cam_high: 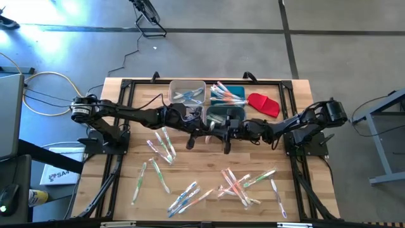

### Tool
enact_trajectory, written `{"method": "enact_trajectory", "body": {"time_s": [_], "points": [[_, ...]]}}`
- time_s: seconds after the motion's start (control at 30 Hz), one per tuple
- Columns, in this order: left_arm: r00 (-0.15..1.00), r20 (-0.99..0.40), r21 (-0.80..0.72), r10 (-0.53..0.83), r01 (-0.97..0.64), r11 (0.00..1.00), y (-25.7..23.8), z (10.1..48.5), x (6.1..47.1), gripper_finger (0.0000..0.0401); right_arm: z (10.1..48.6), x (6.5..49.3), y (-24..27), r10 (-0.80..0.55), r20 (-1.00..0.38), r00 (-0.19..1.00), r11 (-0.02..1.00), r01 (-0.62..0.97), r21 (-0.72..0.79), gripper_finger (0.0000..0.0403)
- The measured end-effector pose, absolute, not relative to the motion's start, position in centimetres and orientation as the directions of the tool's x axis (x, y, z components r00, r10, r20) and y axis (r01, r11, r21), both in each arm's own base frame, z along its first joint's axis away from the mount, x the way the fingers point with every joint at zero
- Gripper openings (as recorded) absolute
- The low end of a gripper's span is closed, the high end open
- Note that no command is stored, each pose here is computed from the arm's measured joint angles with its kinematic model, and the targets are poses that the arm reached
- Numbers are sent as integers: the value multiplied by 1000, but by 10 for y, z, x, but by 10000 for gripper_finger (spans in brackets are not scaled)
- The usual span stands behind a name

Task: Pick & Place Toothbrushes
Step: Put the orange toothbrush into the blue bin

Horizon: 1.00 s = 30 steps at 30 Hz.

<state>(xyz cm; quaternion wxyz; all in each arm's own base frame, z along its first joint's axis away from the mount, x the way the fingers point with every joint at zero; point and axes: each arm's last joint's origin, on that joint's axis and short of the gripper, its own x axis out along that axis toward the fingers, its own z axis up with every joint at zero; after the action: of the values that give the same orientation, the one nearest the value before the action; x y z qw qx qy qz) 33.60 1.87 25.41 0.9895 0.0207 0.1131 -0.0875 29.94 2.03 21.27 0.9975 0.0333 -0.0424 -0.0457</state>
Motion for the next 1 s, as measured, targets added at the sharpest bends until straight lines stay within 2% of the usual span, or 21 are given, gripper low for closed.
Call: {"method": "enact_trajectory", "body": {"time_s": [0.17, 0.4, 1.0], "points": [[959, -228, 23, -167, 177, 984, 19, 254, 336, 26, 213, 299, 20, -92, 82, 992, 994, 86, 70, 49], [960, -228, 26, -165, 175, 984, 19, 254, 336, 26, 213, 299, 21, -90, 82, 993, 994, 84, 73, 26], [958, -234, 23, -165, 175, 984, 19, 253, 336, 26, 212, 299, 21, -90, 77, 993, 994, 85, 72, 19]]}}
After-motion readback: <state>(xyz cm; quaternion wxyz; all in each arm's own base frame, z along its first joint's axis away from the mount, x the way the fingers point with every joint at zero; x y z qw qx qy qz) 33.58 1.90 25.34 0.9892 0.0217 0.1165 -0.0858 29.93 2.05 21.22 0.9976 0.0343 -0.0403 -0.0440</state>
